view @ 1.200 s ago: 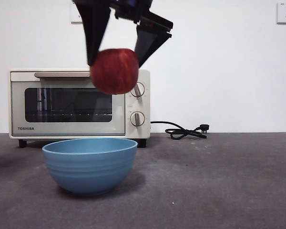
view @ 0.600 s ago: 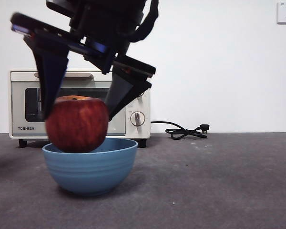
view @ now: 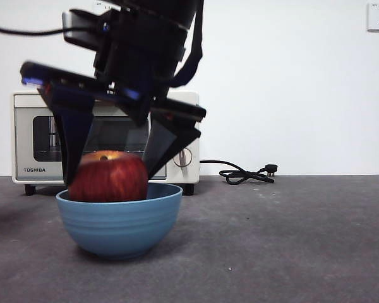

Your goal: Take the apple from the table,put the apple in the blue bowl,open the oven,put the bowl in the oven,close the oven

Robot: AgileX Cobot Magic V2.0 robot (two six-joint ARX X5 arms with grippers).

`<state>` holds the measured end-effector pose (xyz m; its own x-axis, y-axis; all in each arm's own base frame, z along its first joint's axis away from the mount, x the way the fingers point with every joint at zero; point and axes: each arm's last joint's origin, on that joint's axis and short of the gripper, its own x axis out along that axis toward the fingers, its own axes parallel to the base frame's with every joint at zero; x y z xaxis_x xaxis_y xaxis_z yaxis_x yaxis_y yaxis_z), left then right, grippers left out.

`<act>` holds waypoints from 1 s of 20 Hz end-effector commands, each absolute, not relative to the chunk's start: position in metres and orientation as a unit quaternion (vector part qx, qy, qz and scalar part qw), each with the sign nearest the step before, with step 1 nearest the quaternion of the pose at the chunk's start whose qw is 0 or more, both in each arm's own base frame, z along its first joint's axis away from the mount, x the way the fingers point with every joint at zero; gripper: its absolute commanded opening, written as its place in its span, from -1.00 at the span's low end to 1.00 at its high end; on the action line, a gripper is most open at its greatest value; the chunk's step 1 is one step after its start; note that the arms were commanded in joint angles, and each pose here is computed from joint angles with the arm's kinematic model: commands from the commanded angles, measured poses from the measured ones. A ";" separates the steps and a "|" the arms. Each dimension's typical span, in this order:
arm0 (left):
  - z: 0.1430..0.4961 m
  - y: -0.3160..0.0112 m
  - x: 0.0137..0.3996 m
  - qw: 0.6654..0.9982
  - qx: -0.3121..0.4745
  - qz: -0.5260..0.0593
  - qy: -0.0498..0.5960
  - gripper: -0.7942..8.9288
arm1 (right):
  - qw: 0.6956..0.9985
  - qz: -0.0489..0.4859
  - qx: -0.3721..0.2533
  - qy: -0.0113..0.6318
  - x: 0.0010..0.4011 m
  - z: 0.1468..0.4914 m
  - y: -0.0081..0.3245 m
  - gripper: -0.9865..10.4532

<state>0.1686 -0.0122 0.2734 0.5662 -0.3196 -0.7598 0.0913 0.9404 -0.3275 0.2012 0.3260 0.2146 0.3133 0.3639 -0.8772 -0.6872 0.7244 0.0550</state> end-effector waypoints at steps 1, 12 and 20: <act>0.274 -0.013 0.169 0.877 -0.120 -0.121 0.449 -0.85 | 0.788 0.323 -0.173 0.496 0.203 0.199 0.330 -0.84; 0.274 -0.013 0.169 0.878 -0.117 -0.123 0.448 -0.85 | 0.777 0.304 -0.185 0.519 0.204 0.182 0.331 -0.29; 0.274 -0.013 0.169 0.878 -0.111 -0.126 0.447 -0.85 | 0.783 0.297 -0.187 0.513 0.204 0.191 0.331 0.17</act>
<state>0.1686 -0.0122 0.2734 0.5665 -0.3196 -0.7596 0.1077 0.9425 -0.3163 0.2056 0.3297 0.1933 0.3060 0.2796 -0.9101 -0.6579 0.7530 0.0101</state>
